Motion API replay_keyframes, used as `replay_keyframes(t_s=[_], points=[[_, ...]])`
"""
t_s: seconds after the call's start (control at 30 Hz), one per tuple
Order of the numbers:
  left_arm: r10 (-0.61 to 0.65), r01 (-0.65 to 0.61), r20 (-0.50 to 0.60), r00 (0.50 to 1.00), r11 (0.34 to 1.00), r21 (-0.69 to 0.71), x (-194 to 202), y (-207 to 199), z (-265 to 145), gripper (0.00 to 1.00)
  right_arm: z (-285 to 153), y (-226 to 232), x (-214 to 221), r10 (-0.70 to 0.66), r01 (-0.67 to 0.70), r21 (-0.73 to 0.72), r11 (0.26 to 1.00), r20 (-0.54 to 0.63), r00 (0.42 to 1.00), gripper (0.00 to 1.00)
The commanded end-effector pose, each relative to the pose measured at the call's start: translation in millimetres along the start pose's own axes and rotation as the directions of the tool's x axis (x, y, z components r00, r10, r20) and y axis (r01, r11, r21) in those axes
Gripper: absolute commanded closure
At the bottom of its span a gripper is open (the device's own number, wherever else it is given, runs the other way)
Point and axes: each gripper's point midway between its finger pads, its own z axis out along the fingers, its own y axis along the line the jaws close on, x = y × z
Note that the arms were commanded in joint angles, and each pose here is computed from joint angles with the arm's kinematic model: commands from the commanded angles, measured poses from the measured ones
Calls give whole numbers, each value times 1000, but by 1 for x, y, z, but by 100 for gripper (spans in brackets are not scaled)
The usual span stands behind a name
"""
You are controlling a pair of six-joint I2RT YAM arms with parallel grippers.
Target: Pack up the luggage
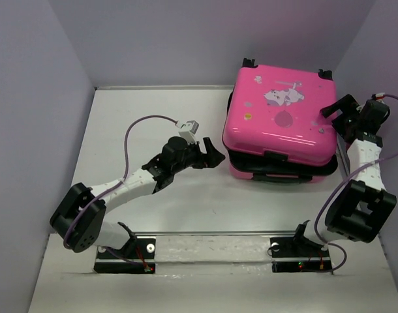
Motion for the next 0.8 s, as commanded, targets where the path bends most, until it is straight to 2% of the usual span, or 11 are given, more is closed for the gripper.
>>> replay_keyframes(t_s=[0.0, 0.13, 0.17, 0.27, 0.37, 0.43, 0.53, 0.63, 0.77], points=[[11, -12, 49, 999, 1000, 8, -3, 1, -3, 1, 3, 25, 99, -2, -69, -210, 975, -323, 946, 1], [30, -23, 94, 995, 997, -72, -6, 21, -9, 1, 3, 64, 153, -155, -27, -366, 930, -458, 876, 6], [26, -13, 115, 993, 994, -111, -7, 32, -14, 1, 2, 87, 174, -230, -1, -430, 903, -485, 843, 8], [26, 6, 170, 985, 983, -184, -13, 52, -26, 1, -5, 133, 206, -356, 28, -547, 836, -504, 787, 11], [37, 15, 202, 979, 968, -249, -22, 67, -38, 1, -5, 155, 225, -393, 21, -585, 810, -517, 760, 14], [49, 36, 244, 968, 943, -329, -35, 87, -51, 1, -13, 181, 239, -436, 6, -643, 766, -513, 739, 15], [56, 70, 331, 942, 931, -358, -66, 96, -74, 1, -19, 198, 245, -463, 11, -673, 740, -498, 734, 20], [37, 122, 431, 902, 934, -336, -101, 90, -101, 1, -16, 198, 227, -427, 73, -630, 773, -432, 794, 20], [78, 112, 477, 875, 927, -358, -128, 73, -130, 1, -11, 190, 199, -400, 136, -575, 807, -363, 842, 18]])
